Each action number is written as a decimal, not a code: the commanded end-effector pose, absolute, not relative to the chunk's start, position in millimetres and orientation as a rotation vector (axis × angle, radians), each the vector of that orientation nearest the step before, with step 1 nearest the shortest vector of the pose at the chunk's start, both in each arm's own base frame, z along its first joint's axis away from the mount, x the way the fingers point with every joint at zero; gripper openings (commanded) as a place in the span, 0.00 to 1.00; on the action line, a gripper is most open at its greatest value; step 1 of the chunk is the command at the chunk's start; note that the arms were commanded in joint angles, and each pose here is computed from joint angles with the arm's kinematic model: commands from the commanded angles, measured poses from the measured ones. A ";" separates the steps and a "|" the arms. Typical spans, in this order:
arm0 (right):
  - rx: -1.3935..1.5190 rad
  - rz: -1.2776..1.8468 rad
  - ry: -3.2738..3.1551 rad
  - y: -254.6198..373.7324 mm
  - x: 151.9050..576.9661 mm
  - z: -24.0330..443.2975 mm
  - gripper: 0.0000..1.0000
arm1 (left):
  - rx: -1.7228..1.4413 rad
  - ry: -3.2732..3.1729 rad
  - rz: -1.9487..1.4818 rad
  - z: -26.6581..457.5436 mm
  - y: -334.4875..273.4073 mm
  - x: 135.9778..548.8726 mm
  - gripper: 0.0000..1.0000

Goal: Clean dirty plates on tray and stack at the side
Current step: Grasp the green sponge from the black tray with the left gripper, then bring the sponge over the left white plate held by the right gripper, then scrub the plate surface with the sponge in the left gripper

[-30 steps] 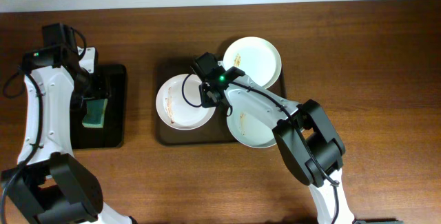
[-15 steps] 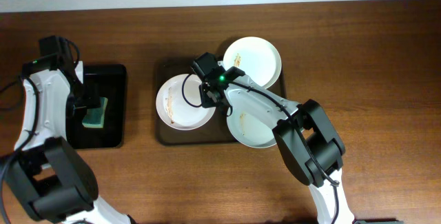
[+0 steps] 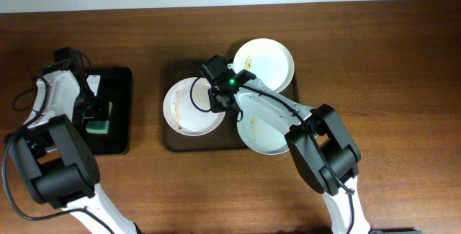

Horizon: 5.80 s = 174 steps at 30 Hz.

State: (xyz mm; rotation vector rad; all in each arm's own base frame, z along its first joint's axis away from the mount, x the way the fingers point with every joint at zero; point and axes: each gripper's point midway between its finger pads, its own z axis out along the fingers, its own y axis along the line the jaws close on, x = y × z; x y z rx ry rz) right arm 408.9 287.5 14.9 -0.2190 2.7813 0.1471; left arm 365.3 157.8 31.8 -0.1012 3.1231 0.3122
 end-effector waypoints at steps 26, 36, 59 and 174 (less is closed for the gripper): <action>-0.213 0.125 2.779 285.8 411.3 13.1 0.04 | -0.045 3.028 0.060 56.3 120.6 418.8 0.01; -0.215 0.134 2.782 286.8 410.4 12.9 0.04 | -0.061 2.939 0.043 129.5 83.7 449.8 0.01; -0.200 0.234 2.814 288.3 411.2 13.6 0.04 | -0.125 3.004 -0.171 125.6 35.3 436.5 0.01; -0.154 0.382 2.852 282.8 415.9 12.4 0.04 | 0.241 2.698 0.399 4.4 -64.6 488.1 0.01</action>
